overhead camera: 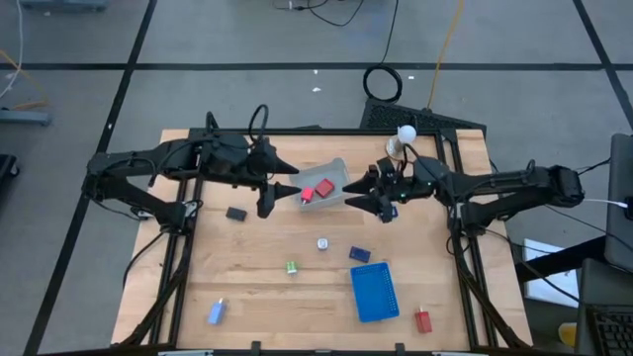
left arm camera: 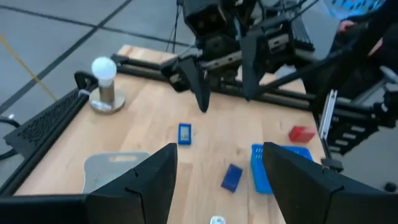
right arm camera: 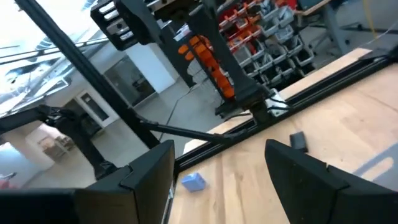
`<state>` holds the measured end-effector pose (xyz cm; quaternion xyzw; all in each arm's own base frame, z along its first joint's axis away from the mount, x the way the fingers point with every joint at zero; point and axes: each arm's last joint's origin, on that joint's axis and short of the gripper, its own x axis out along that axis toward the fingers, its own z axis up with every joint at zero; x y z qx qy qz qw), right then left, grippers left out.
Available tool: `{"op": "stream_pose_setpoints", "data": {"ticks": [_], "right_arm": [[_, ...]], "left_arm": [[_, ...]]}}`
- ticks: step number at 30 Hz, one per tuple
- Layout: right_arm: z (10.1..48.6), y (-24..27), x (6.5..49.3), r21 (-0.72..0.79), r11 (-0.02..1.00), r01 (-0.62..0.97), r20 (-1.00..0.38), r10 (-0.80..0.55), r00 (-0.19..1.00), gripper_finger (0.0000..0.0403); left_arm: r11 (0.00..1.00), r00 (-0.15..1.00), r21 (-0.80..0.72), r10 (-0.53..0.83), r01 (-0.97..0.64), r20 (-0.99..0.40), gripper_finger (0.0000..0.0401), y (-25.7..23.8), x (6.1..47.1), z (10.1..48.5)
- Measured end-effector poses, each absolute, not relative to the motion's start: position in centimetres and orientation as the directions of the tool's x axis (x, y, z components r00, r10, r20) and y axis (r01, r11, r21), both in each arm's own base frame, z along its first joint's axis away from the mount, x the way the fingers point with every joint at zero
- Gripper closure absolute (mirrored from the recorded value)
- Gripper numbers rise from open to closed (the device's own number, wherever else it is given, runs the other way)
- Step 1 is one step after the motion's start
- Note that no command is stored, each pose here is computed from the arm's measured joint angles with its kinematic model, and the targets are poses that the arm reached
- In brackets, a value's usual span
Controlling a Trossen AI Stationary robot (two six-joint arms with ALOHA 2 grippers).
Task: Pick & Place Office items
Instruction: Put the purple charger adapter into the gray bin
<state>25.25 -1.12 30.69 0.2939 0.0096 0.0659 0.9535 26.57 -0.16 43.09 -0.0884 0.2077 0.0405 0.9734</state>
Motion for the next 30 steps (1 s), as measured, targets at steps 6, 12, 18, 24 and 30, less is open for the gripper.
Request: {"op": "stream_pose_setpoints", "data": {"ticks": [6, 12, 18, 24, 30], "right_arm": [[30.8, -1.7, 25.3, 0.585, 0.789, -0.186, 0.021, 0.215, 0.976, 0.0161], [30.9, -2.1, 25.2, 0.591, 0.774, -0.228, 0.023, 0.266, 0.964, 0.0161], [30.4, -2.6, 25.2, 0.602, 0.778, -0.181, -0.015, 0.238, 0.971, 0.0161], [30.4, -2.9, 25.2, 0.605, 0.791, -0.090, -0.025, 0.132, 0.991, 0.0161], [30.2, -3.4, 25.2, 0.582, 0.813, 0.013, -0.042, 0.014, 0.999, 0.0161]], "left_arm": [[0.987, 0.960, -0.136, 0.046, -0.087, -0.278, 0.0162, 0.0, 27.0, 44.4], [0.985, 0.993, -0.165, 0.029, -0.048, -0.115, 0.0162, -0.1, 27.4, 46.0], [0.977, 0.972, -0.205, 0.015, -0.065, -0.236, 0.0162, -0.1, 27.1, 44.8], [0.979, 0.873, -0.178, 0.003, -0.103, -0.488, 0.0162, -0.2, 27.1, 41.9], [0.986, 0.769, -0.160, -0.059, -0.057, -0.637, 0.0162, -1.0, 28.4, 39.3]]}}
